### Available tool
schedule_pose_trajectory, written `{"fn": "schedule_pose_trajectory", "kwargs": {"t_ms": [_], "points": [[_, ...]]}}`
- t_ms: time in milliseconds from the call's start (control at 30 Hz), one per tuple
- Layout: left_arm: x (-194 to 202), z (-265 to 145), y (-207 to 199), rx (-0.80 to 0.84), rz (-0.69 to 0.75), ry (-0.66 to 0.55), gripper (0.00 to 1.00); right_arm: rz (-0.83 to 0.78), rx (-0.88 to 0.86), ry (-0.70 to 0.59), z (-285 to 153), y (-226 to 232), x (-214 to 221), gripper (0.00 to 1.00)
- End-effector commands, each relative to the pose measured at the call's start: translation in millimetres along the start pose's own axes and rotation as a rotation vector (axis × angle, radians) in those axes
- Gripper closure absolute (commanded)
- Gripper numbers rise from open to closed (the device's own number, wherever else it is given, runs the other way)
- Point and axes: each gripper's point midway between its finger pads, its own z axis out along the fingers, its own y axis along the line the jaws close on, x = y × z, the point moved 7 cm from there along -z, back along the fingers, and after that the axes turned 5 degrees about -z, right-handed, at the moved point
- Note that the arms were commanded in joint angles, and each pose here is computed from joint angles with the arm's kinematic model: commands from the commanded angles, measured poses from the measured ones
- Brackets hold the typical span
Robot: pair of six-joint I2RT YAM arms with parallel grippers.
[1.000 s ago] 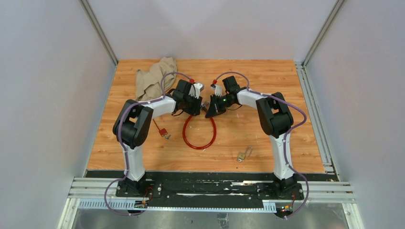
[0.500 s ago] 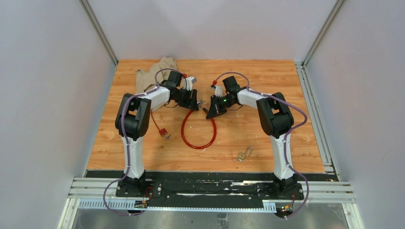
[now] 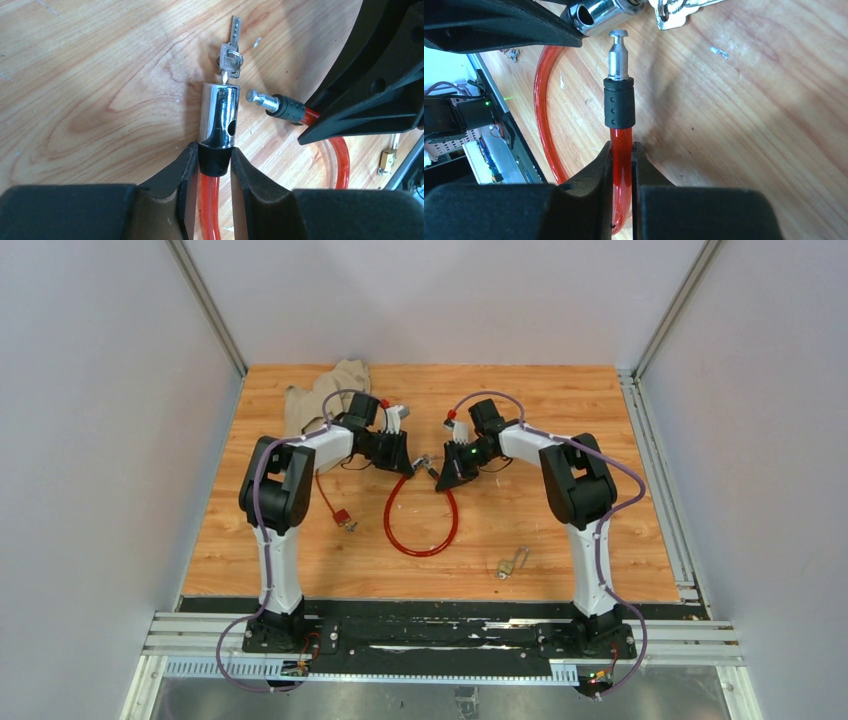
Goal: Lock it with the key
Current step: Lock the lock.
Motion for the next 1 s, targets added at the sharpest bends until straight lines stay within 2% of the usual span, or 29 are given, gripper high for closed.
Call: {"fn": "schedule_pose_trajectory", "kwargs": {"t_ms": [0, 133, 367, 500, 667, 967], "points": [[15, -3, 8, -0.088, -0.009, 0.009, 0.99, -0.027, -0.038, -0.023, -19, 16, -15, 0.99], [10, -13, 4, -0.184, 0.06, -0.055, 1.0, -0.032, -0.059, -0.026, -22, 24, -21, 0.99], [7, -24, -25, -0.418, 0.301, -0.185, 1.0, 0.046, -0.119, -0.005, -19, 33, -30, 0.99], [10, -24, -32, -0.468, 0.388, -0.244, 1.0, 0.047, -0.136, 0.01, -11, 37, -30, 0.99], [13, -22, -29, -0.481, 0.401, -0.259, 1.0, 0.109, -0.129, 0.044, -1, 30, -18, 0.99], [10, -23, -30, -0.485, 0.414, -0.298, 1.0, 0.091, -0.173, 0.075, 6, 39, -7, 0.99]]}}
